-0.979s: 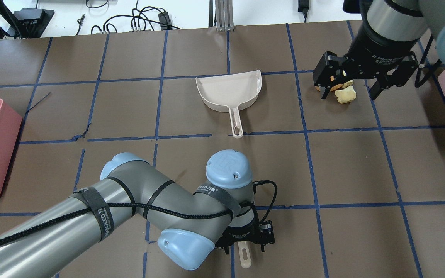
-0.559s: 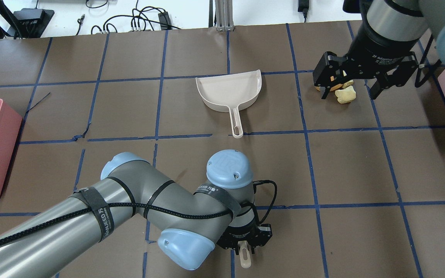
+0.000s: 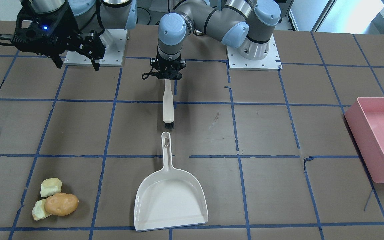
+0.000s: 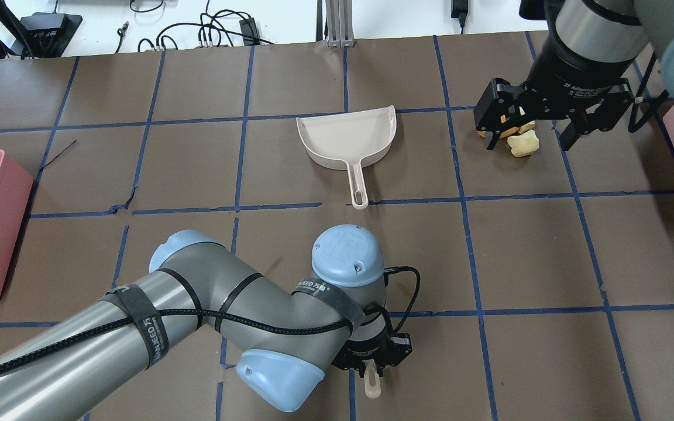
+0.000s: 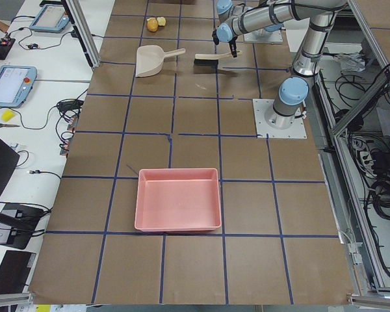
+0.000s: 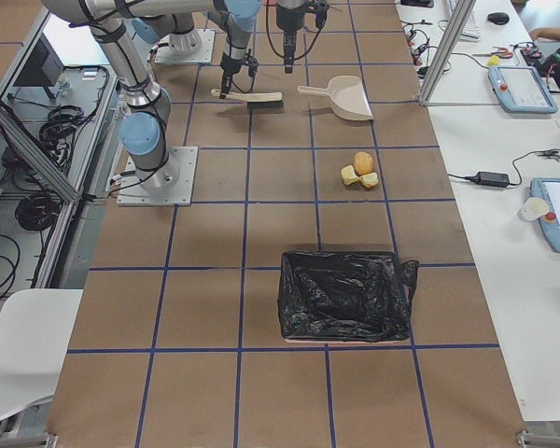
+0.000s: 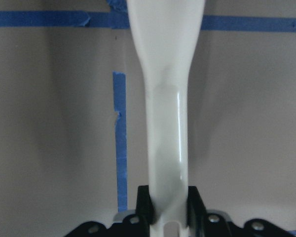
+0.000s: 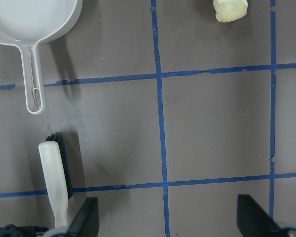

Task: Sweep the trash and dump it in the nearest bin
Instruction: 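Lift the brush with the left gripper while the right gripper moves toward the dustpan, then grasp the white dustpan handle with the right gripper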

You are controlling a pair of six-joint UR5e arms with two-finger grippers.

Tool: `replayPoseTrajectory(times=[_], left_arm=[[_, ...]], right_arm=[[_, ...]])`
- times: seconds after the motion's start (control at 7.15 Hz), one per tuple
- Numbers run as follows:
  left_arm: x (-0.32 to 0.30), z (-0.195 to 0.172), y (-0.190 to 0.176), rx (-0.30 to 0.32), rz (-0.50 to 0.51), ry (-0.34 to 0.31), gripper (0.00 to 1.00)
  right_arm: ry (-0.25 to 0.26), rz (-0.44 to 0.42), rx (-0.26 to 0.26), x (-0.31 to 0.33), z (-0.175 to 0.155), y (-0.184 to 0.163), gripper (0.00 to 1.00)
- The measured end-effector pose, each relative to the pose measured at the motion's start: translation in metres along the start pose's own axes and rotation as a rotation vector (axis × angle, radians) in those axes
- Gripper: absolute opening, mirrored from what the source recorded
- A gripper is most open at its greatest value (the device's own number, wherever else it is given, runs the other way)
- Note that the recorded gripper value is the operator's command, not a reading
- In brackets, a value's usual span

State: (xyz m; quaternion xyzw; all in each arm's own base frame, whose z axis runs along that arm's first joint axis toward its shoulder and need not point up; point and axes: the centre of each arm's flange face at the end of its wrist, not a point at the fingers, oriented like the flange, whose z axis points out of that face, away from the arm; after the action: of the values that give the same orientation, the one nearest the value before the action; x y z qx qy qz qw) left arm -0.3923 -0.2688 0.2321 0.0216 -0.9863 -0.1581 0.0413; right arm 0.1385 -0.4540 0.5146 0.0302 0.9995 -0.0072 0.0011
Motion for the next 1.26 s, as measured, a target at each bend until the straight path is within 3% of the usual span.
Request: replayPoseTrajectory(times=[0.28, 0.7, 0.98, 1.26], left_arm=[[-0.004, -0.021, 0.011, 0.035, -0.006, -0.005, 0.00], [-0.018, -0.049, 0.017, 0.024, 0.012, -0.079, 0.00], [-0.032, -0.087, 0.007, -0.035, 0.004, -0.103, 0.00], [-0.064, -0.137, -0.018, -0.132, -0.029, -0.100, 0.00]], right_arm=[[-0.001, -0.003, 0.003, 0.000, 0.000, 0.000, 1.00], [-0.009, -0.022, 0.014, -0.002, 0.000, -0.003, 0.98], [-0.027, -0.025, 0.024, -0.008, 0.010, -0.016, 0.97], [-0.099, -0.039, 0.013, -0.028, 0.048, -0.042, 0.97]])
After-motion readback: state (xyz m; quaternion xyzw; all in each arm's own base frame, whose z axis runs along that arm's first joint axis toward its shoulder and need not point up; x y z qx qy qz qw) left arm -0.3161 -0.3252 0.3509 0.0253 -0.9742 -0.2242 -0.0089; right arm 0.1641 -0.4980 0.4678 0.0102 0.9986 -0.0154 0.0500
